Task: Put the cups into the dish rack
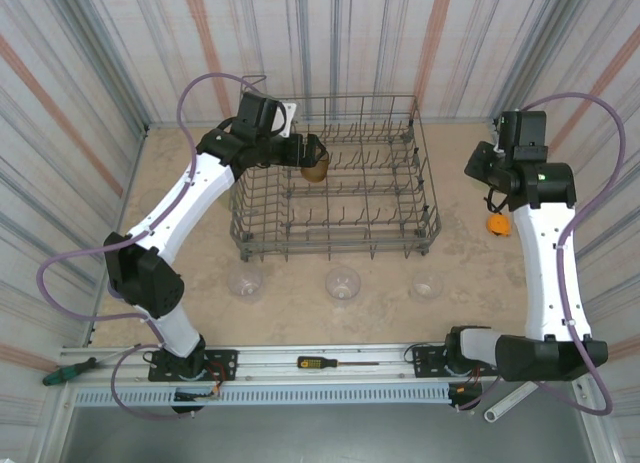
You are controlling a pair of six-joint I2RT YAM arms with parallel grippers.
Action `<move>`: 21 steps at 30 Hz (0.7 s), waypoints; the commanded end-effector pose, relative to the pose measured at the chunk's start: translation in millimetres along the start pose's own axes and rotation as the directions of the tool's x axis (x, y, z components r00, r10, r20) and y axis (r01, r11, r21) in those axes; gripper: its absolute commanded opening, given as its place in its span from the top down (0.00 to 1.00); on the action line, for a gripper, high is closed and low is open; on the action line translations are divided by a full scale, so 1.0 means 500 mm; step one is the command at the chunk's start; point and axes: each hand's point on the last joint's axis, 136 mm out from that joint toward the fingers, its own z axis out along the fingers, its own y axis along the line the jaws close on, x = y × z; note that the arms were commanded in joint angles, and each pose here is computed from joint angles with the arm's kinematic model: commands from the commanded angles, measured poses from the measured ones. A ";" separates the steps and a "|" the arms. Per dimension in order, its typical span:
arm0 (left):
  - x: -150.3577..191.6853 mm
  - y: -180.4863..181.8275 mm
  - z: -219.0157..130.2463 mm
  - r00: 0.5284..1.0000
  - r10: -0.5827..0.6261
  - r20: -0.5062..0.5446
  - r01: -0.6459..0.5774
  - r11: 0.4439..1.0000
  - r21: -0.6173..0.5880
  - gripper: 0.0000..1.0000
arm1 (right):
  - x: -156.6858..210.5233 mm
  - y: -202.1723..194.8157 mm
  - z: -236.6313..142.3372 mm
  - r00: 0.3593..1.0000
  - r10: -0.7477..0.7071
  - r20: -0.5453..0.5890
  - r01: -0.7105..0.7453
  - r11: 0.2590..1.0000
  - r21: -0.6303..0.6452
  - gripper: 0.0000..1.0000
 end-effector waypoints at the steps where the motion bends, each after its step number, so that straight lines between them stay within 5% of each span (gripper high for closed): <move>1: -0.006 -0.011 -0.031 1.000 -0.017 0.022 0.017 1.000 0.025 0.01 | -0.027 0.055 -0.019 0.998 0.012 0.055 -0.006 0.993 -0.118 1.00; 7: 0.001 0.018 -0.030 0.999 -0.048 0.020 0.049 0.998 -0.036 0.01 | -0.025 0.127 -0.020 0.998 0.032 0.059 -0.014 0.960 -0.281 1.00; 21: -0.004 0.045 -0.024 0.986 -0.165 0.020 0.164 0.986 0.035 0.01 | 0.012 0.258 -0.005 0.998 0.065 0.007 -0.049 0.818 -0.573 1.00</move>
